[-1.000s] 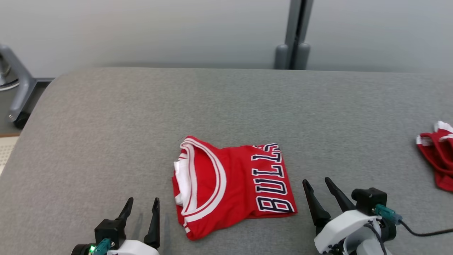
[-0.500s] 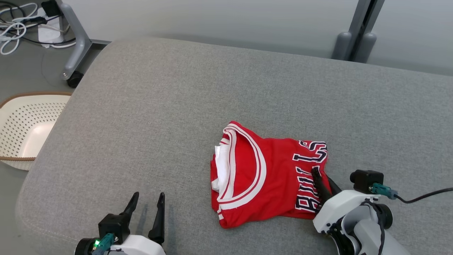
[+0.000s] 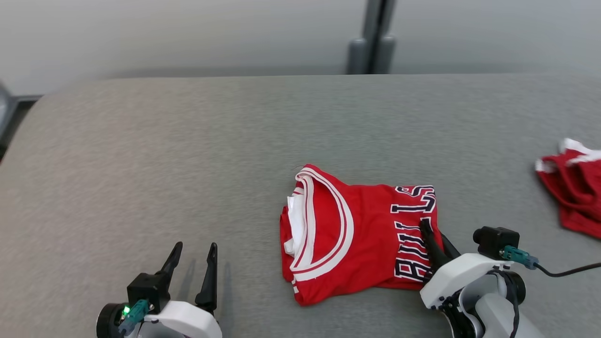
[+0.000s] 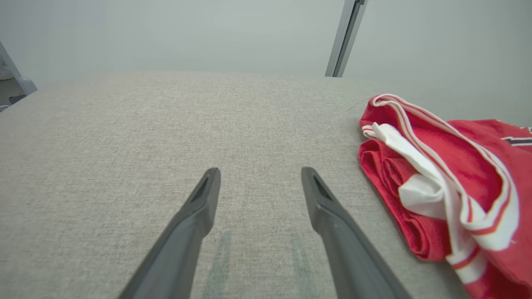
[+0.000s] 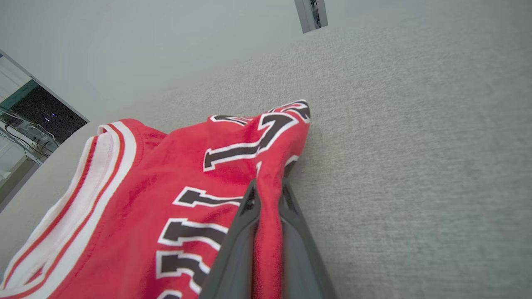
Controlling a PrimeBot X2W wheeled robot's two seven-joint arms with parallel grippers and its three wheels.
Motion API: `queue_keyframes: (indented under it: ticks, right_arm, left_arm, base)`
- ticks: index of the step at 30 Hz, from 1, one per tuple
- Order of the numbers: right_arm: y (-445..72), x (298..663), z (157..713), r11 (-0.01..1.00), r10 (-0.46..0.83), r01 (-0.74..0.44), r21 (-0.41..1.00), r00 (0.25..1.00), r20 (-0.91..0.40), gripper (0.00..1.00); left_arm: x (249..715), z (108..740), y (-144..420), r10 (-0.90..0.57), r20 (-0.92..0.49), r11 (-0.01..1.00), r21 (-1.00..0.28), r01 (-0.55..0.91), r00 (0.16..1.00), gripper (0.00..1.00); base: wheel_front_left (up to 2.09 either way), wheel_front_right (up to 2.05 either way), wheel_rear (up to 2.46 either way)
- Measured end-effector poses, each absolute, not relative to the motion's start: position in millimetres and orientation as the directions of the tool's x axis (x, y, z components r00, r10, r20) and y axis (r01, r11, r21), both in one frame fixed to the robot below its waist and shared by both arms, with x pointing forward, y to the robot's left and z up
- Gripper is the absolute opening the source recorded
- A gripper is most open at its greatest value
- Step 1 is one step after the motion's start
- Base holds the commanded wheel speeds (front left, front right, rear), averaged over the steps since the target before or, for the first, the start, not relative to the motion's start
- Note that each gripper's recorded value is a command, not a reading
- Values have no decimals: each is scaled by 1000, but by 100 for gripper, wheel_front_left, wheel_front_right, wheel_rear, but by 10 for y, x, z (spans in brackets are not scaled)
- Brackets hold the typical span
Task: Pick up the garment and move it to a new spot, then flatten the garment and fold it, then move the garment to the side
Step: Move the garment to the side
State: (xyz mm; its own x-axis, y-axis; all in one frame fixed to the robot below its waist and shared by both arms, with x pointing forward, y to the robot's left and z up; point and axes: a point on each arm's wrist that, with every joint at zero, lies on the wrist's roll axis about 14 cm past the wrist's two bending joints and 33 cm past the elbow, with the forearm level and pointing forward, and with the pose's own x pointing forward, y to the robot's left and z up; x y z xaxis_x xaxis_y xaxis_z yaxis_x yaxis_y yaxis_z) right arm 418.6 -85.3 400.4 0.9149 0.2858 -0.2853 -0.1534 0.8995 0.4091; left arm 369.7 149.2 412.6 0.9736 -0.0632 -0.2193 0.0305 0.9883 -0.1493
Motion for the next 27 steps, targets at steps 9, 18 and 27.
queue_keyframes:
  ticks: [9,18,27]
  right_arm:
    - [-1626,3929,4114,911,77,36,410,964,-256,0]
    - [-2303,3682,4303,905,-119,191,380,972,-204,0]
    - [-2668,4238,4783,954,-166,178,242,984,-72,0]
  left_arm:
    - [4042,4202,659,-301,-178,947,-169,273,937,100]
    - [4178,4229,-207,-524,-142,846,-195,496,840,100]
    - [4264,4059,-196,-529,-168,845,-194,498,832,100]
  base:
    - [0,0,0]
    - [0,0,0]
    - [0,0,0]
